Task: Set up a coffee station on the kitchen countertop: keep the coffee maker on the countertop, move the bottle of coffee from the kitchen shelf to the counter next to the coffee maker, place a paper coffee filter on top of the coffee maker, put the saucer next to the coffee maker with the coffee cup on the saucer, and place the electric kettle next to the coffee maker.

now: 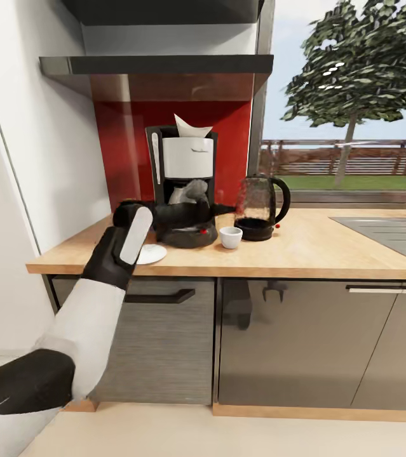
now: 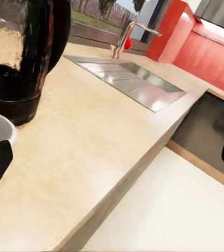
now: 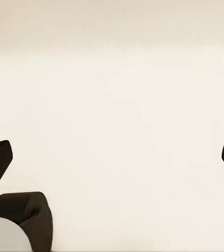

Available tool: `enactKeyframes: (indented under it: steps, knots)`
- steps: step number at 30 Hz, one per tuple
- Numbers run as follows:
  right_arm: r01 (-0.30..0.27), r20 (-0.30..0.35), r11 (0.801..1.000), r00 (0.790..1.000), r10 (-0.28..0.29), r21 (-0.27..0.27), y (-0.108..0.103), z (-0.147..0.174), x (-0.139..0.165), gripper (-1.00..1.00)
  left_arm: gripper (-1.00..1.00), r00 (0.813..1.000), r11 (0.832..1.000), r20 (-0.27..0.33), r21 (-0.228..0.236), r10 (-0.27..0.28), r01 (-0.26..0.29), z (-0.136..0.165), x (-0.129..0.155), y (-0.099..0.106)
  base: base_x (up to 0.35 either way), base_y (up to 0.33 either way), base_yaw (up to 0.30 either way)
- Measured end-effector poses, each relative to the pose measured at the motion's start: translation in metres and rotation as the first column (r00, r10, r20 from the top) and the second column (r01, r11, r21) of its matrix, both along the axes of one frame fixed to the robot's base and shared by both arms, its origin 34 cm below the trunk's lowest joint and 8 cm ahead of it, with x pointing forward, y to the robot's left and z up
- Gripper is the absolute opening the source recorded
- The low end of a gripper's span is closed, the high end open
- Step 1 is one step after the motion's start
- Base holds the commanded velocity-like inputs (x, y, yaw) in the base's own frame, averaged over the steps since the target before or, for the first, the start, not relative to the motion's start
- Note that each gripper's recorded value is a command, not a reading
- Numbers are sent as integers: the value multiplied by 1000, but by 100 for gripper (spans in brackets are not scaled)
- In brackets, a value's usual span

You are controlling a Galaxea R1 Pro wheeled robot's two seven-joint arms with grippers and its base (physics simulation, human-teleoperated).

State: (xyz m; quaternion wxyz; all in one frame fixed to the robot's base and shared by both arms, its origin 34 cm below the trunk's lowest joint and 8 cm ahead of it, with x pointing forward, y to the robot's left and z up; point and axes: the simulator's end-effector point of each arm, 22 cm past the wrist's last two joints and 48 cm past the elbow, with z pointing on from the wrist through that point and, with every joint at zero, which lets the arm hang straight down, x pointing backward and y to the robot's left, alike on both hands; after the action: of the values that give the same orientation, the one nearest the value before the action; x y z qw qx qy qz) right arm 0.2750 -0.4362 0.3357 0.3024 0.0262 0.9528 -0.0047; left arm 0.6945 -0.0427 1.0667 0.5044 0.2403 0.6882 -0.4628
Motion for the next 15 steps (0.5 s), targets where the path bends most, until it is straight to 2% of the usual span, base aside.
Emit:
enactKeyframes:
  steps: [2, 4, 6, 7, 8, 9, 10, 11, 12, 13, 14, 15]
  knots:
    - [2, -5, 1000, 1000, -2, -19, -2, -2, -2, 100, 100, 1000, 999, 14, 54, 0, -1, 26, 9, -11, 0, 0, 0]
    - [2, -6, 1000, 1000, -2, -24, -3, -2, -2, 100, 100, 1000, 996, 24, 92, 3, -5, 35, 12, -16, 0, 0, 0]
    - [3, -7, 1000, 1000, -3, -27, -3, -2, -3, 100, 100, 1000, 988, 31, 155, 1, -6, 34, 14, -24, 0, 0, 0]
    - [3, -7, 1000, 1000, -3, -29, -3, -2, -3, 100, 100, 999, 975, 35, 223, 0, -7, 27, 15, -32, 0, 0, 0]
    - [3, -8, 1000, 1000, -3, -30, -3, -2, -3, 100, 100, 999, 954, 39, 299, 4, -16, 15, 18, -37, 0, 0, 0]
    - [3, -8, 1000, 1000, -3, -31, -3, -3, -3, 100, 100, 999, 918, 47, 395, 21, -38, -3, 24, -38, 0, 0, 0]
    - [3, -8, 999, 1000, -3, -32, -3, -3, -3, 100, 100, 998, 895, 56, 442, 35, -56, -12, 29, -35, 0, 0, 0]
    - [3, -8, 999, 1000, -3, -32, -3, -3, -3, 100, 100, 997, 885, 62, 462, 42, -66, -15, 31, -33, 0, 0, 0]
    - [3, -8, 999, 1000, -3, -32, -3, -3, -3, 100, 100, 994, 847, 87, 521, 70, -105, -25, 39, -25, 0, 0, 0]
    - [3, -9, 999, 1000, -3, -32, -3, -3, -3, 100, 100, 991, 827, 103, 547, 83, -126, -28, 43, -21, 0, 0, 0]
    - [2, -9, 999, 1000, -3, -32, -3, -3, -3, 100, 100, 988, 809, 120, 570, 94, -146, -31, 47, -16, 0, 0, 0]
    - [2, -9, 999, 1000, -3, -32, -3, -3, -3, 100, 100, 987, 801, 127, 578, 99, -154, -32, 48, -15, 0, 0, 0]
